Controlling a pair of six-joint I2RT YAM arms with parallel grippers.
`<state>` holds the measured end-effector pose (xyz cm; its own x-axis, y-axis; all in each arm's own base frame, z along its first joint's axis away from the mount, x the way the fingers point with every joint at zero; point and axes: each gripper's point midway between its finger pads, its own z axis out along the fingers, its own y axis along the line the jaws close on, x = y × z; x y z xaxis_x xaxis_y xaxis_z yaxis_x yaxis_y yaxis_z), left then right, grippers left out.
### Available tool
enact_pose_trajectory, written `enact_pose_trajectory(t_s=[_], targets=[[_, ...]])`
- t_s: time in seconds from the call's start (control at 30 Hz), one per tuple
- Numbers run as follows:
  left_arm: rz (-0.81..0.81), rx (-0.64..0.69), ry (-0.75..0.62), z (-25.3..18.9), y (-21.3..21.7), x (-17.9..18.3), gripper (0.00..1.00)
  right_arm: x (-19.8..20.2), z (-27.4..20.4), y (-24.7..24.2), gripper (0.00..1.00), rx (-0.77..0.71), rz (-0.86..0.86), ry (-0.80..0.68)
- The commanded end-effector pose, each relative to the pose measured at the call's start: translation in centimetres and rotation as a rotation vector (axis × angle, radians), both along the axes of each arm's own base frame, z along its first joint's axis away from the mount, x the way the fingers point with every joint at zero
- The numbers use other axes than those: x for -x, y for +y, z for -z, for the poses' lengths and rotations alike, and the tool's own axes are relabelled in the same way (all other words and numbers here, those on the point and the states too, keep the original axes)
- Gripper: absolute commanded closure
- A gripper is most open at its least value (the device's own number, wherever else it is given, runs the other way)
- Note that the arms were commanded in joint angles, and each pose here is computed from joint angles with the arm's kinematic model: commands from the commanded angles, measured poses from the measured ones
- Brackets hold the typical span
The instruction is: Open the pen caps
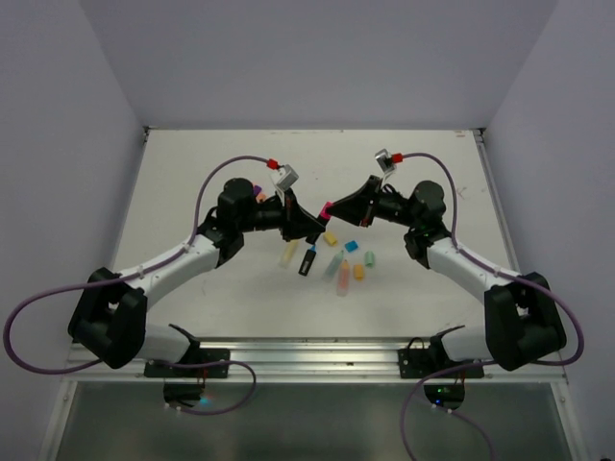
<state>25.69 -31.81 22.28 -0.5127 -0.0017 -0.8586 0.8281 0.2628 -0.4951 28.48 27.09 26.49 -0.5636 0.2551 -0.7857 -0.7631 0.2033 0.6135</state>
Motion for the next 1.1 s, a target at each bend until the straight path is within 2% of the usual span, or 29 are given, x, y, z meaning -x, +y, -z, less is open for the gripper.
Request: enact_pose_trajectory(t_s=[0.0,0.33,0.53,1.07], targets=[[0.03,0.007,0.002,0.4,-0.7,0.8,1.0,-0.3,-2.8,0.2,1.0,-0.048,0.008,-0.1],[0.074,-0.057,0.084,4.1,0.5,3.4,1.0,-1.4,-3.8,-1.6,1.0,-0.061,0.091,-0.126],[0.108,-0.075,0.126,6.5,1.0,5.9,1.0,-2.3,-6.4,-3.4,1.0,-0.108,0.135,-0.164],[0.147,-0.064,0.215,8.5,0.6,8.0,1.0,-3.1,-11.5,-6.6,1.0,-0.149,0.273,-0.313]])
